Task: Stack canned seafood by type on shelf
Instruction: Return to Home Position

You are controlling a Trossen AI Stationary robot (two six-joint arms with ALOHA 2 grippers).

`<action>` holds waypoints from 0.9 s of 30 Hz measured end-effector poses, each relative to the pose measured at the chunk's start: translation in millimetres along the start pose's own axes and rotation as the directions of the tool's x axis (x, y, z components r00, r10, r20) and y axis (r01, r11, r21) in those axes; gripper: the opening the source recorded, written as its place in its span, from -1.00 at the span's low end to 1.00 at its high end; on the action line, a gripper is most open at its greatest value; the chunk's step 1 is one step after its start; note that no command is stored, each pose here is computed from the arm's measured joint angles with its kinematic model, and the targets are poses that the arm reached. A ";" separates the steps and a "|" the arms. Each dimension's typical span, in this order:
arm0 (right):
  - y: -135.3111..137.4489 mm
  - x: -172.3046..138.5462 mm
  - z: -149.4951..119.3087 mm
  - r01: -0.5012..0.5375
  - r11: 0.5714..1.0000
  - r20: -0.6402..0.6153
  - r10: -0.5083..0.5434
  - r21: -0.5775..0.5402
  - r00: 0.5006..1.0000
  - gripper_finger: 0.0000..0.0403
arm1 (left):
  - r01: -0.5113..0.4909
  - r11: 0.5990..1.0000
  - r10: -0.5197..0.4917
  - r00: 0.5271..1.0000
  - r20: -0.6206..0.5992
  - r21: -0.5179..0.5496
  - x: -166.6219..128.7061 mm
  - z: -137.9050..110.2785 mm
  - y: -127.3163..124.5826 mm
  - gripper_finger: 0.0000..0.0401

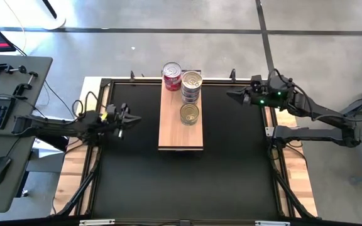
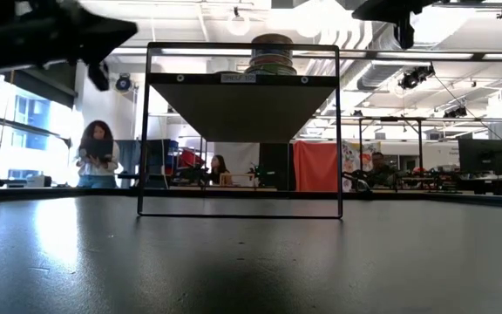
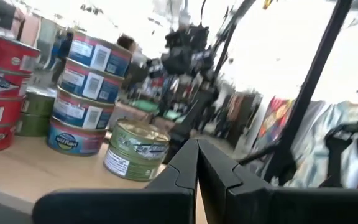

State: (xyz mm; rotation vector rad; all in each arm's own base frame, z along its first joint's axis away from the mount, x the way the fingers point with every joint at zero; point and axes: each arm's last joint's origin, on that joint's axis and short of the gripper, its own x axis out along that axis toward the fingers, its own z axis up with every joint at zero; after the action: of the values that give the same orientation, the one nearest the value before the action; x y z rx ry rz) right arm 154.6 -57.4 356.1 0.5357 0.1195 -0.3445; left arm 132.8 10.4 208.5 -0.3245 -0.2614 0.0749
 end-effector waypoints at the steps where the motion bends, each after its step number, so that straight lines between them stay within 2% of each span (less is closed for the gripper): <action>1: -0.5 0.0 -1.0 0.004 1.000 -0.011 -0.004 0.004 1.000 -1.00 | 0.007 1.000 -0.007 1.000 0.017 -0.013 -5.3 -3.7 1.3 -1.00; 4: -0.9 0.0 -3.2 -0.003 1.000 -0.040 0.003 0.011 0.999 -1.00 | 0.000 0.999 0.001 1.000 0.014 -0.047 -14.1 -10.6 3.9 -1.00; 8: -1.0 -0.1 -5.2 -0.017 0.999 -0.070 0.020 0.049 0.997 -1.00 | -0.004 0.999 0.004 1.000 -0.005 -0.039 -17.6 -11.0 3.8 -1.00; 13: -1.3 -1.1 -12.3 -0.049 0.997 -0.166 0.059 0.064 0.984 -1.00 | 0.001 0.999 -0.001 1.000 0.009 -0.048 -18.8 -9.1 3.2 -1.00; 17: 2.5 -1.6 -20.7 -0.087 0.995 -0.201 0.093 0.038 0.975 -1.00 | -0.007 1.000 0.007 1.000 -0.012 0.023 -18.5 -11.2 4.0 -1.00; 19: 3.3 0.7 -29.1 -0.120 0.992 -0.189 0.122 0.025 0.974 -1.00 | -0.014 0.999 0.016 0.999 -0.041 0.047 -18.6 -14.1 5.0 -1.00; 23: -0.8 11.0 -53.6 -0.228 0.974 -0.088 0.228 0.007 0.970 -1.00 | -0.030 0.999 0.032 0.995 -0.091 0.023 -19.0 -18.9 6.5 -1.00; 27: -6.9 14.9 -84.1 -0.339 0.940 -0.005 0.340 0.036 0.941 -1.00 | -0.042 0.999 0.045 0.991 -0.128 0.026 -19.4 -22.5 7.8 -1.00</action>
State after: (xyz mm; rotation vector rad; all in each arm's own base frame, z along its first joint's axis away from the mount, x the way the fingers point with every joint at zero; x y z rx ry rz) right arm 164.3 -23.6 278.0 0.5820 0.0300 -0.0058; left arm 119.8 8.6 180.7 -0.3106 -0.1257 0.1000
